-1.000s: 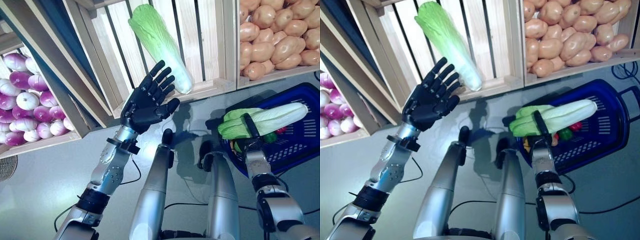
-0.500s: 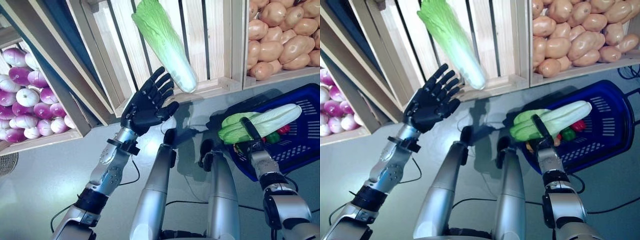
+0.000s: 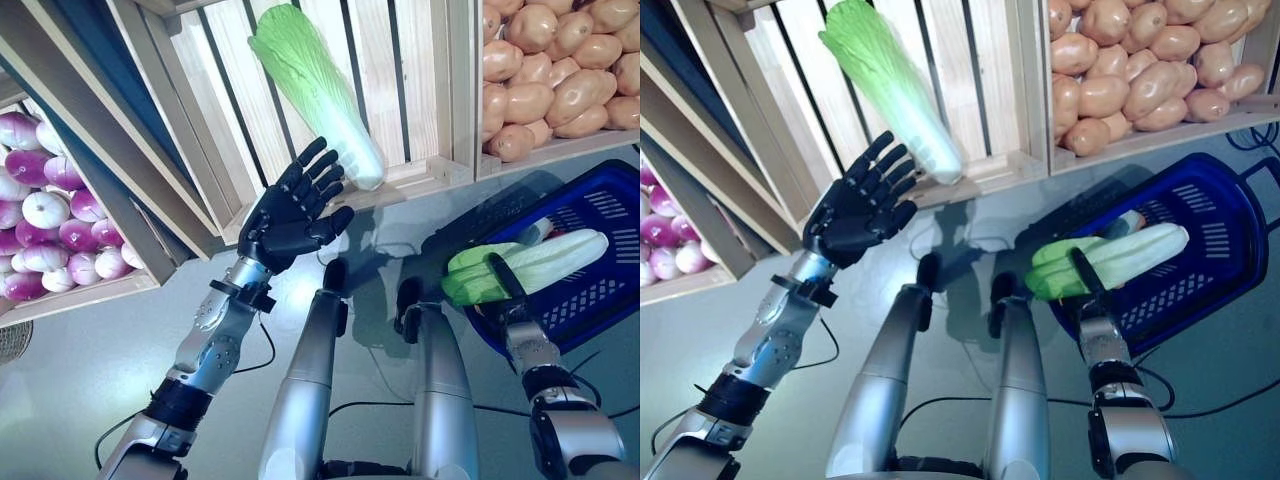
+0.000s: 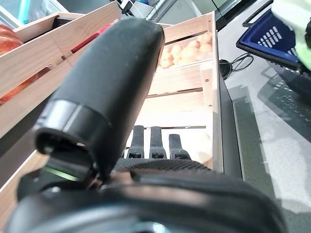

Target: Put vegetables into the basket

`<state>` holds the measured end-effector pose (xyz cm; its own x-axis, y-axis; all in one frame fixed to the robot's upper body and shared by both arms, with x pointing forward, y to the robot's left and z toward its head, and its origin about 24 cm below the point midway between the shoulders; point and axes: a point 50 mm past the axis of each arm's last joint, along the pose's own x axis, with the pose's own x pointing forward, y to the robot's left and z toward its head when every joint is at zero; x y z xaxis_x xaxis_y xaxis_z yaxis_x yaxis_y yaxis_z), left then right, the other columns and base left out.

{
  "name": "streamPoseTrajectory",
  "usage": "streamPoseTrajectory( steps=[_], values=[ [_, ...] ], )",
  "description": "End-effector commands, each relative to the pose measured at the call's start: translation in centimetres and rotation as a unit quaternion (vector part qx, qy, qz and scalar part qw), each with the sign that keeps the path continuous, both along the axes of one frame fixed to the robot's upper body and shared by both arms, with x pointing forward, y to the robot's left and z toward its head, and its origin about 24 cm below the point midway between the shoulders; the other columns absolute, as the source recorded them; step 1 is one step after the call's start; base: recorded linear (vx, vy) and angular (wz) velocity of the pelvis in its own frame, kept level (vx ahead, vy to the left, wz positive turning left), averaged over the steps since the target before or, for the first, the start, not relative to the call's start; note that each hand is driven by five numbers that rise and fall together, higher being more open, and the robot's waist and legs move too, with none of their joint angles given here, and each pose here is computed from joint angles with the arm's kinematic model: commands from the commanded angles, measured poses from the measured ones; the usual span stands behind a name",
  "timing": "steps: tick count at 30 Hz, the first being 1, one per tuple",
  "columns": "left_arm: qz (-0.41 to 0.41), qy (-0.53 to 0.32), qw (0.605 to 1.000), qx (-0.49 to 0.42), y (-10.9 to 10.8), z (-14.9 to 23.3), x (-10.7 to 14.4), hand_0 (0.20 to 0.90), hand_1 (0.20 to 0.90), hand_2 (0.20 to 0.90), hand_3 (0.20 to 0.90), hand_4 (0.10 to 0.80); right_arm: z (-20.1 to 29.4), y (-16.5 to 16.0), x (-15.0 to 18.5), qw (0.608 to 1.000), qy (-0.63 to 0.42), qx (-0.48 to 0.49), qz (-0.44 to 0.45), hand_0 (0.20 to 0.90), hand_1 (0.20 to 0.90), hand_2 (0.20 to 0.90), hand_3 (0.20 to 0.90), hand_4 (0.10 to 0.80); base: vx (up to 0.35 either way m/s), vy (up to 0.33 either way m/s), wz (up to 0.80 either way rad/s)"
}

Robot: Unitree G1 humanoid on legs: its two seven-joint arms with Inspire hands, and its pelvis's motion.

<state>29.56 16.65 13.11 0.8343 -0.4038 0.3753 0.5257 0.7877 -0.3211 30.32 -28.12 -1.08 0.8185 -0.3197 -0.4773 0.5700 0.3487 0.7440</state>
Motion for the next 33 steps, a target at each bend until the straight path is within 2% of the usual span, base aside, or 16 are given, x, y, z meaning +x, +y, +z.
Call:
streamPoseTrajectory(
  steps=[1, 12, 23, 30, 33],
  values=[
    [-0.033, -0.108, 0.993, -0.027, -0.1, 4.0, -1.3, 0.900, 0.900, 0.900, 0.900, 0.800, 1.5, -6.6, -3.1, 0.989, -0.019, -0.038, -0.139, 0.300, 0.300, 0.300, 0.300, 0.400, 0.010, -0.053, -0.03],
    [-0.049, -0.103, 0.993, -0.014, -0.3, 4.2, -1.2, 0.900, 0.900, 0.900, 0.900, 0.800, 2.1, -7.4, -3.2, 0.985, -0.001, -0.029, -0.170, 0.300, 0.300, 0.300, 0.300, 0.400, -0.003, -0.031, -0.03],
    [-0.057, -0.095, 0.994, -0.013, -0.8, 4.2, -1.2, 0.900, 0.900, 0.900, 0.900, 0.800, 3.5, -8.8, -3.5, 0.972, -0.043, -0.016, -0.229, 0.300, 0.300, 0.300, 0.300, 0.400, 0.003, 0.003, -0.10],
    [-0.057, -0.095, 0.994, -0.022, -1.1, 4.1, -1.2, 0.900, 0.900, 0.900, 0.900, 0.800, 5.0, -7.7, -2.3, 0.976, -0.112, -0.036, -0.181, 0.300, 0.300, 0.300, 0.300, 0.400, 0.009, 0.029, -0.07],
    [-0.054, -0.098, 0.993, -0.028, -1.2, 4.0, -1.7, 0.900, 0.900, 0.900, 0.900, 0.800, 6.6, -5.7, -1.4, 0.973, -0.179, -0.071, -0.127, 0.300, 0.300, 0.300, 0.300, 0.400, 0.008, 0.052, -0.04]
  ],
)
